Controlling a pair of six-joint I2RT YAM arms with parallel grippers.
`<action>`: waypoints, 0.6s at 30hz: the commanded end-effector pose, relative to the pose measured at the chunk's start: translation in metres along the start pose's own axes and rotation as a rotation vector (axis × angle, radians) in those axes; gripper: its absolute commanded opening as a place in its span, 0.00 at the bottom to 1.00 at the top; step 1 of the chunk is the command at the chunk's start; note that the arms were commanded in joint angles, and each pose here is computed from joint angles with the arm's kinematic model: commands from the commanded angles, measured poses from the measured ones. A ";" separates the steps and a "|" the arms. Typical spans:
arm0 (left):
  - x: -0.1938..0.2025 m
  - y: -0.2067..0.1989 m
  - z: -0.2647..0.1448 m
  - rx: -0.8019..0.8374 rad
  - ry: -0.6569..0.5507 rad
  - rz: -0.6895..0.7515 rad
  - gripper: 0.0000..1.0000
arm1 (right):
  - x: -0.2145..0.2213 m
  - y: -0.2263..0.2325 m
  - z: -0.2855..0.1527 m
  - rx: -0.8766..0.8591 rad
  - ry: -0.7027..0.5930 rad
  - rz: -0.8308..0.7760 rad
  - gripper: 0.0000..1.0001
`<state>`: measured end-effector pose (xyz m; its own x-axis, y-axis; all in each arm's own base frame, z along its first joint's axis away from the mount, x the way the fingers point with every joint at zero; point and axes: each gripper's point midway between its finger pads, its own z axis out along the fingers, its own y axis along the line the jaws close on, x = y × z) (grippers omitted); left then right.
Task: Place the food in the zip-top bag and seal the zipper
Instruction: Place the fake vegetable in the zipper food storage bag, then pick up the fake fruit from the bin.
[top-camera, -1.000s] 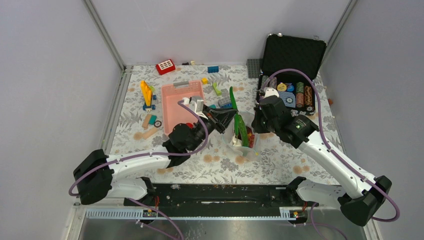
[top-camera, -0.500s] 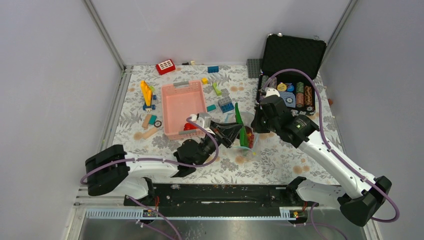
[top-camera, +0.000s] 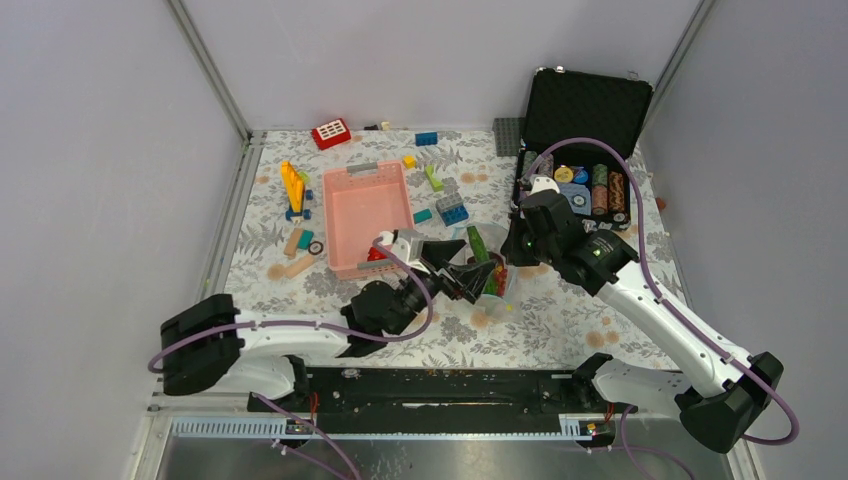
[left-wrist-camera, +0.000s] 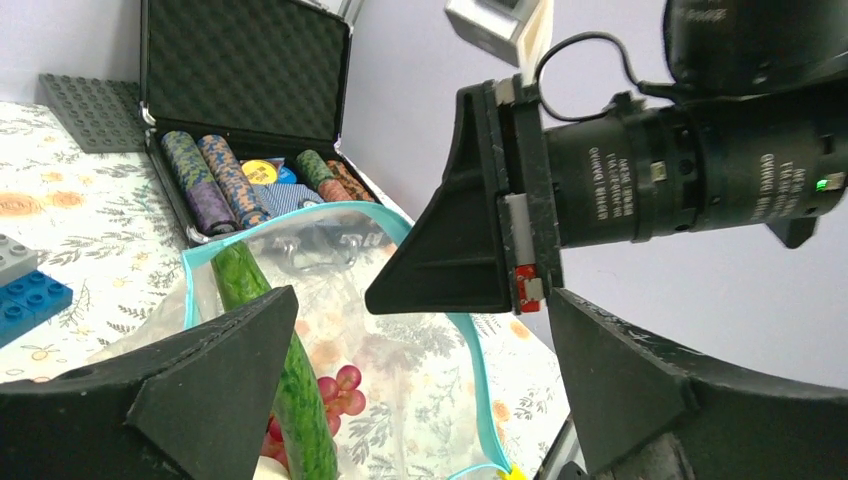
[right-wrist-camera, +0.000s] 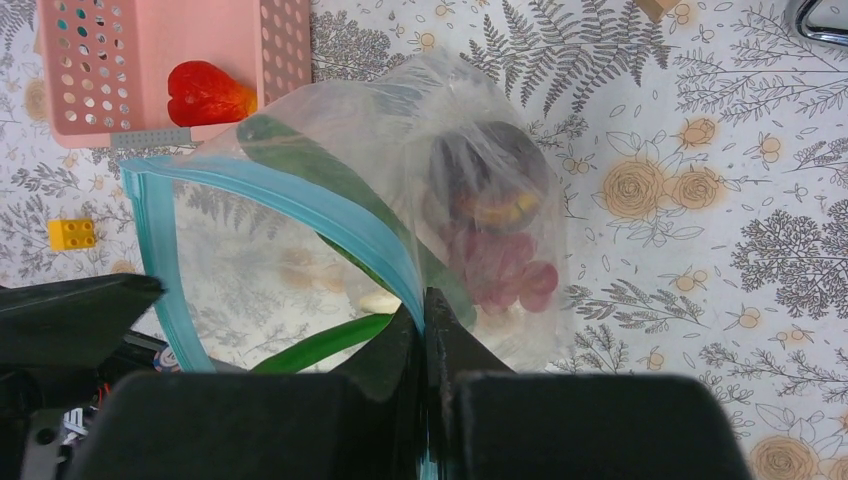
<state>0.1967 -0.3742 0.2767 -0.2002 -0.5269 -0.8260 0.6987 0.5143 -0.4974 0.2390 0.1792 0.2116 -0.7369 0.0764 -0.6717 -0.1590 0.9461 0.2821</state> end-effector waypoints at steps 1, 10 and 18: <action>-0.040 -0.023 -0.002 0.041 -0.021 0.012 0.99 | -0.008 0.004 -0.004 -0.030 -0.028 0.030 0.00; -0.094 0.025 -0.011 -0.349 0.116 0.111 0.99 | -0.007 0.003 -0.004 -0.031 -0.029 0.030 0.00; -0.089 0.148 -0.034 -0.614 0.417 0.024 0.99 | -0.007 0.002 -0.004 -0.032 -0.028 0.020 0.00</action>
<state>0.2843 -0.2599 0.3346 -0.2770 -0.4012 -0.8731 0.3425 0.8078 -0.4798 0.2391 0.1808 0.2110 -0.7402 0.0796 -0.6676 -0.1637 0.9417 0.2938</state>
